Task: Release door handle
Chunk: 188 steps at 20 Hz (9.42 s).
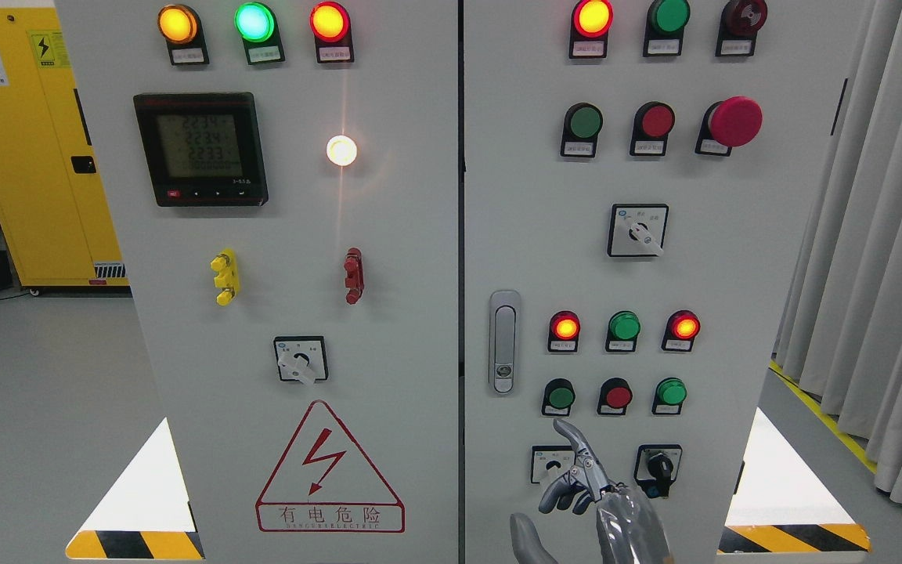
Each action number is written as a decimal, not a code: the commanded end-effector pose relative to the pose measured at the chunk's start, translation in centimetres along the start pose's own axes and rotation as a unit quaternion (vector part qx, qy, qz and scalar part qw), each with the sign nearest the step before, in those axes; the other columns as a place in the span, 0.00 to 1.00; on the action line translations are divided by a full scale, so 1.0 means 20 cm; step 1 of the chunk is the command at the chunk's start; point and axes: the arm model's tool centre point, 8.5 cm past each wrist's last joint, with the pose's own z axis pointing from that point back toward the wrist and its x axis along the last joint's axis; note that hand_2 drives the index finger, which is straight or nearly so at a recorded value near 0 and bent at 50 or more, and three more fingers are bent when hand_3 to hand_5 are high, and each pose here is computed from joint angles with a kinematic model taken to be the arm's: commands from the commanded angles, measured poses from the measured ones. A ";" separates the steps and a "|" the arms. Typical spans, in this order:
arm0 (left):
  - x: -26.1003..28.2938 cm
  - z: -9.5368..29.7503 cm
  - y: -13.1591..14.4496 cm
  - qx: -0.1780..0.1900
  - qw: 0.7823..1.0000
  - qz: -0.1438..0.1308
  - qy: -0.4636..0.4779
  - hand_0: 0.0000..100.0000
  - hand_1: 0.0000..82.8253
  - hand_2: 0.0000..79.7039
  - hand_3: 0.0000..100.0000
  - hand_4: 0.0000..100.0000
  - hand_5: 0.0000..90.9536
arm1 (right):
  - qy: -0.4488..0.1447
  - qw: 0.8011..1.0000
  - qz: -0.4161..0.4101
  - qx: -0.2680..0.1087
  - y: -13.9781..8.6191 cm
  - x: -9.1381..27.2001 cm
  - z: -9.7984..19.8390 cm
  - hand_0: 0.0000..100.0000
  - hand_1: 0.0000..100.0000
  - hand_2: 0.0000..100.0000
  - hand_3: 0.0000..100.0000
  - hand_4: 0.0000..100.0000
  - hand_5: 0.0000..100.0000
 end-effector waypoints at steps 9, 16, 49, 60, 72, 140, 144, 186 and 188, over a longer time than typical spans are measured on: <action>0.00 0.00 0.00 0.000 1.000 0.000 0.000 0.12 0.67 0.00 0.00 0.00 0.00 | -0.034 0.980 0.194 -0.004 0.10 0.09 -0.16 0.39 0.41 0.00 1.00 1.00 1.00; 0.00 0.00 0.00 0.000 1.000 0.000 0.000 0.12 0.67 0.00 0.00 0.00 0.00 | -0.033 0.975 0.219 -0.012 0.15 0.14 -0.22 0.40 0.41 0.00 1.00 1.00 1.00; 0.00 0.00 0.00 0.000 1.000 -0.001 0.000 0.12 0.67 0.00 0.00 0.00 0.00 | 0.019 0.971 0.238 0.005 0.17 0.06 -0.29 0.44 0.39 0.03 1.00 1.00 1.00; 0.00 0.00 0.00 0.000 1.000 0.000 0.000 0.12 0.67 0.00 0.00 0.00 0.00 | 0.023 0.971 0.240 0.008 0.17 0.05 -0.29 0.46 0.38 0.04 1.00 1.00 1.00; 0.00 0.00 0.00 0.000 1.000 0.000 0.000 0.12 0.67 0.00 0.00 0.00 0.00 | 0.024 0.970 0.241 0.010 0.18 0.04 -0.32 0.46 0.38 0.04 1.00 1.00 1.00; 0.00 0.00 0.00 0.000 1.000 0.000 0.000 0.12 0.67 0.00 0.00 0.00 0.00 | 0.046 0.969 0.239 0.043 0.22 -0.01 -0.29 0.48 0.41 0.08 1.00 1.00 1.00; 0.00 0.00 0.00 0.000 1.000 0.000 0.000 0.12 0.67 0.00 0.00 0.00 0.00 | 0.047 0.969 0.239 0.045 0.23 -0.02 -0.27 0.48 0.41 0.08 1.00 1.00 1.00; 0.00 0.00 0.00 0.000 1.000 0.000 0.000 0.12 0.67 0.00 0.00 0.00 0.00 | 0.025 0.973 0.228 -0.038 0.00 0.08 -0.32 0.35 0.20 0.86 1.00 0.99 1.00; 0.00 0.00 0.00 0.000 1.000 0.000 0.000 0.12 0.67 0.00 0.00 0.00 0.00 | 0.024 0.973 0.227 -0.036 0.00 0.09 -0.34 0.35 0.13 0.87 1.00 0.99 1.00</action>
